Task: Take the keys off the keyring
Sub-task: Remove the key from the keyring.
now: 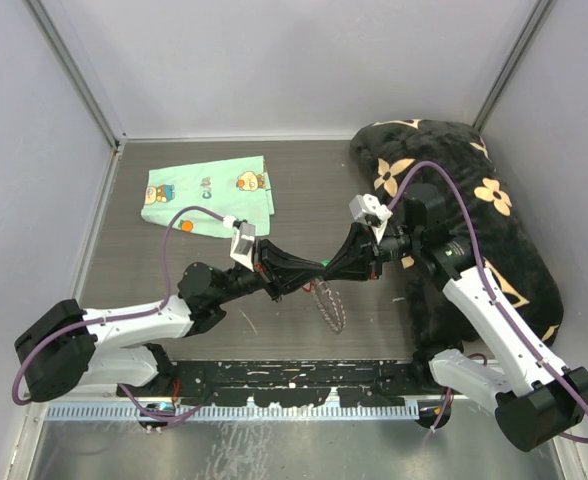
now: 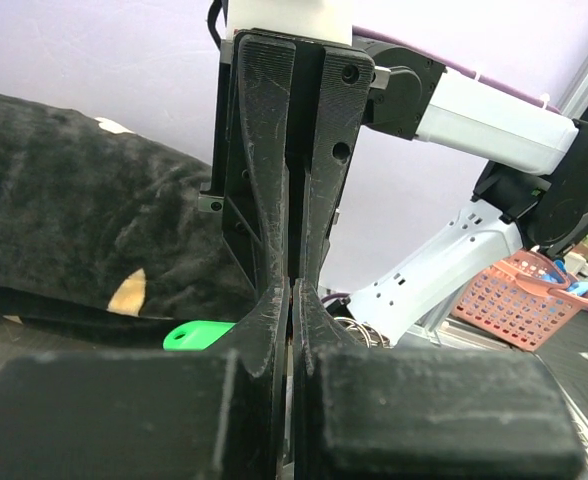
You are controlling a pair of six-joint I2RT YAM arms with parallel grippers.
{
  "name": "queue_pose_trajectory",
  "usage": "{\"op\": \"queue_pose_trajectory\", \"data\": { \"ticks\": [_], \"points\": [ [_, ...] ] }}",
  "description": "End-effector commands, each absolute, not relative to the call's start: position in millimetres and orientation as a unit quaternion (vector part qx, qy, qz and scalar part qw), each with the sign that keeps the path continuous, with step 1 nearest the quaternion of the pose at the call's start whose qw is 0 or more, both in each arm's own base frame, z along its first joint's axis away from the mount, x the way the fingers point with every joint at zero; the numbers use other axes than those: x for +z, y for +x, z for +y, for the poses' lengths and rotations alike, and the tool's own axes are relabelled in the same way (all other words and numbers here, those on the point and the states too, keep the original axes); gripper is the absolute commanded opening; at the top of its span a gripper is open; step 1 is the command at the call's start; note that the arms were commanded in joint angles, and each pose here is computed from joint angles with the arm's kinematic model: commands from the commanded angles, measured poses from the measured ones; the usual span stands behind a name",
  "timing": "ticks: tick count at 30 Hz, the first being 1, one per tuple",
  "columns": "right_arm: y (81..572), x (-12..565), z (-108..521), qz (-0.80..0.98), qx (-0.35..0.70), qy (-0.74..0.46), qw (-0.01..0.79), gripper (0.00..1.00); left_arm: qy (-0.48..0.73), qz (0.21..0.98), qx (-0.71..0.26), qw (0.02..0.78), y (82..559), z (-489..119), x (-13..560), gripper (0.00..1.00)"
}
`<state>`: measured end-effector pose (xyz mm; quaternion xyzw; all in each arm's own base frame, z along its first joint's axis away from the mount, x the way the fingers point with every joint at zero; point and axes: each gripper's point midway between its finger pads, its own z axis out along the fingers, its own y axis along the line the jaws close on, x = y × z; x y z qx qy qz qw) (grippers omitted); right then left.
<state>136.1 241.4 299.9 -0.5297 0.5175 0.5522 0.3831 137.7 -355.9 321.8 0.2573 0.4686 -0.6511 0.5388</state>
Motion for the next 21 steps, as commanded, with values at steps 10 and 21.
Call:
{"op": "queue_pose_trajectory", "data": {
  "ticks": [10, 21],
  "points": [
    [135, 314, 244, 0.494, 0.557, -0.539, 0.395, 0.01, 0.245, 0.408, -0.659, 0.582, 135, -349, 365, 0.00],
    [144, 310, 238, 0.504, 0.550, -0.529, 0.405, 0.01, 0.250, 0.447, -0.624, 0.590, 134, -331, 356, 0.38]
  ]
}}
